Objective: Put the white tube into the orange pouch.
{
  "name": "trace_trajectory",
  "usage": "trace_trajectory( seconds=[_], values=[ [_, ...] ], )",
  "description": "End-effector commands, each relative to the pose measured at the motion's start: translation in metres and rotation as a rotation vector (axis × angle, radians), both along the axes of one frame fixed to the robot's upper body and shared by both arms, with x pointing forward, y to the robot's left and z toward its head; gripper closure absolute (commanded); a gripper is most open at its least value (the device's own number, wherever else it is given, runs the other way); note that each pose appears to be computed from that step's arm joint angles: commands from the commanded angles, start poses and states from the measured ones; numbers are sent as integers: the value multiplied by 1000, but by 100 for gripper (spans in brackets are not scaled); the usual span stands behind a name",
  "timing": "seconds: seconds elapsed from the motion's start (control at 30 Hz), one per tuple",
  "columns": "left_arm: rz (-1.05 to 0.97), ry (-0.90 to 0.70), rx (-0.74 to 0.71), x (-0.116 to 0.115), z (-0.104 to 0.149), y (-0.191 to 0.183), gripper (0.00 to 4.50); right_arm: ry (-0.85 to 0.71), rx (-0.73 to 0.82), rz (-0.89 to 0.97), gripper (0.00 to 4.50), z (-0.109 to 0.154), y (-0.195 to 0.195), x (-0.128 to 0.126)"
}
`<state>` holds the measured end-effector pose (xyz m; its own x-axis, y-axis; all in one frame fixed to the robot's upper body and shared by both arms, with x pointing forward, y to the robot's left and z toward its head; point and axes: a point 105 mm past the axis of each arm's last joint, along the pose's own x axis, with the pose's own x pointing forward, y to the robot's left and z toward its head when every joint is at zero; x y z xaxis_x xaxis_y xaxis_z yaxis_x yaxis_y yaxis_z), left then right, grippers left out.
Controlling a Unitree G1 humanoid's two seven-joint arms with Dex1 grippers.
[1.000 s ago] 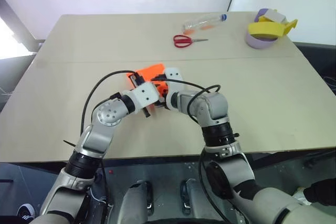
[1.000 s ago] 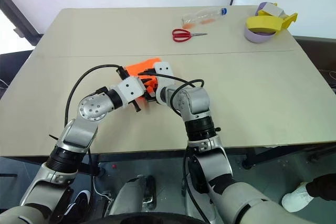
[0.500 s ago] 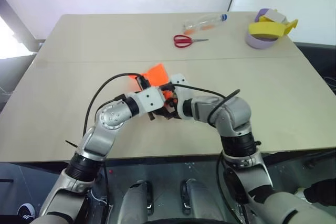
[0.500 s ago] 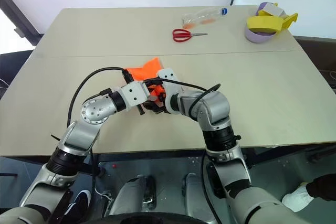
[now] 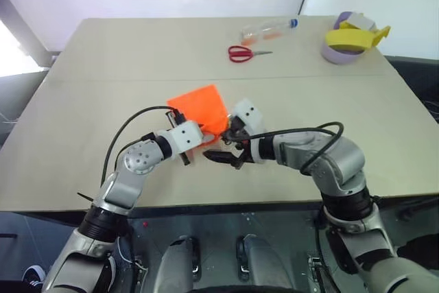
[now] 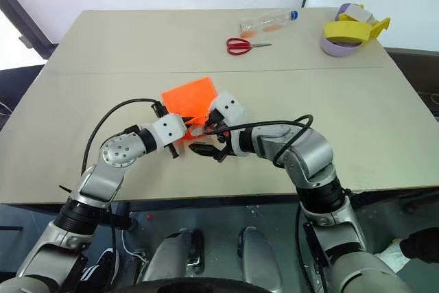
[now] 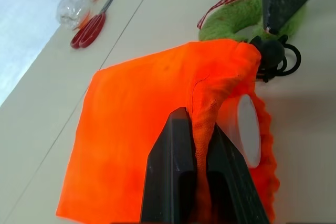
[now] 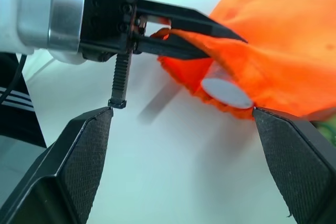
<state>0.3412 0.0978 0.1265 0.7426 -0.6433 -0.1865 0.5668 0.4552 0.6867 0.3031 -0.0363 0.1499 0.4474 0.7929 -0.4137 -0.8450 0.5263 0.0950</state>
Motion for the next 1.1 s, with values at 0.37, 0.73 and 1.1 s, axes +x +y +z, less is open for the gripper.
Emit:
trace_trajectory(
  seconds=[0.37, 0.73, 1.1],
  values=[
    [-48, -67, 44, -9, 2, 9, 450, -335, -99, -18, 6, 9, -40, 27],
    [-56, -75, 52, -11, 1, 11, 450, -158, -71, -258, 6, -7, -66, 70],
    [-63, -65, 46, -13, -1, 7, 450, -96, -106, -409, 6, -25, -71, 91]
  ],
)
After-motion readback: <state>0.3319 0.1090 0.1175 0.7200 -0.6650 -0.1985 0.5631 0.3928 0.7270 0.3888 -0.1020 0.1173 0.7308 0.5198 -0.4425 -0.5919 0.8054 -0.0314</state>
